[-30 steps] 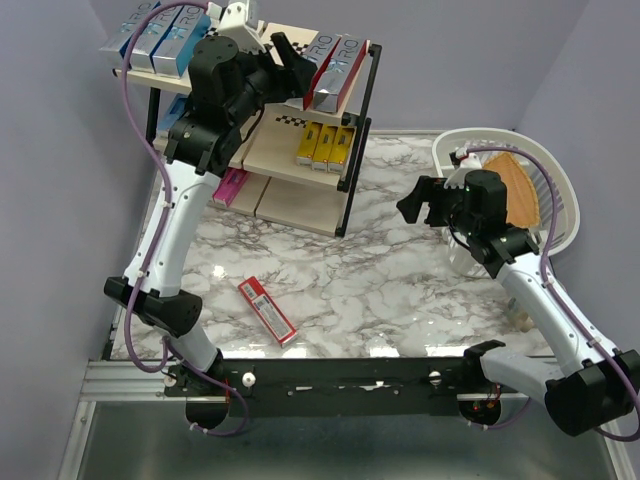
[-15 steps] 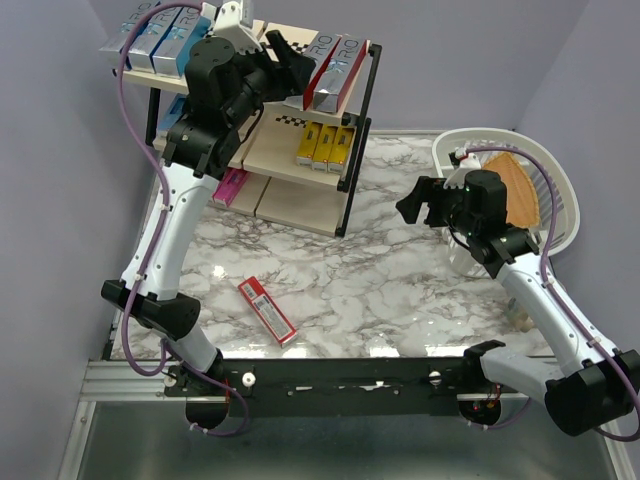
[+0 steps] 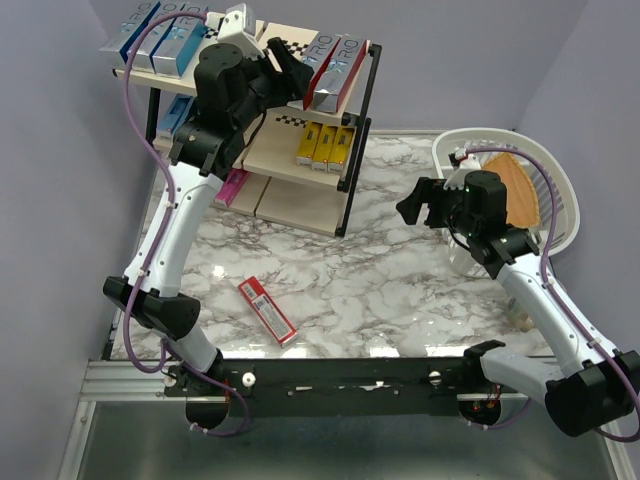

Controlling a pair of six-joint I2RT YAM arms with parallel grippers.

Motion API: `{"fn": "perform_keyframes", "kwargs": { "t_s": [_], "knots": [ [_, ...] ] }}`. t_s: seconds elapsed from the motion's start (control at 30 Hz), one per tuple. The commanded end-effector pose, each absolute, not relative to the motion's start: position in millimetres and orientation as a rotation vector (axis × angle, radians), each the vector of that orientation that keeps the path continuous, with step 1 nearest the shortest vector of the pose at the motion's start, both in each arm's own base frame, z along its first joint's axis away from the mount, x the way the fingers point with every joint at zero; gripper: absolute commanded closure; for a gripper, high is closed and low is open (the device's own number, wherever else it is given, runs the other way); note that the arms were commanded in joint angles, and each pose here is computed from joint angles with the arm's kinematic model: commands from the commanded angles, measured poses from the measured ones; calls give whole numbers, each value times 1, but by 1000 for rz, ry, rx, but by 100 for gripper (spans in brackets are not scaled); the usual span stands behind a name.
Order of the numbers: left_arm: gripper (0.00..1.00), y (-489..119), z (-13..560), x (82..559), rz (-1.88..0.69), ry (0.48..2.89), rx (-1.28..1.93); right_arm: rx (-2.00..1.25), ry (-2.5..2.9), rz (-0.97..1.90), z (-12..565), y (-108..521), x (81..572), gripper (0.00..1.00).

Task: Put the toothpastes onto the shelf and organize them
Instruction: Place the toothpaste on the shelf.

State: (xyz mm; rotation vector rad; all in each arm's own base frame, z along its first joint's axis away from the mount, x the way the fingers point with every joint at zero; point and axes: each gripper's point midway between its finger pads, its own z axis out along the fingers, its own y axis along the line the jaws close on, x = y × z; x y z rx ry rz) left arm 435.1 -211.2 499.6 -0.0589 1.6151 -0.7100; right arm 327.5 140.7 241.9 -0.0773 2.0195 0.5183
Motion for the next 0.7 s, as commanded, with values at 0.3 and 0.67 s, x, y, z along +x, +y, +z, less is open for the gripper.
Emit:
{"fn": "perform_keyframes", "kwargs": {
  "t_s": [0.3, 0.67],
  "knots": [
    [29, -233, 524, 422, -889, 1551, -7, -77, 2041, 518, 236, 138, 323, 5],
    [28, -237, 525, 424, -886, 1544, 24, -145, 2046, 532, 230, 143, 318, 5]
  ]
}}
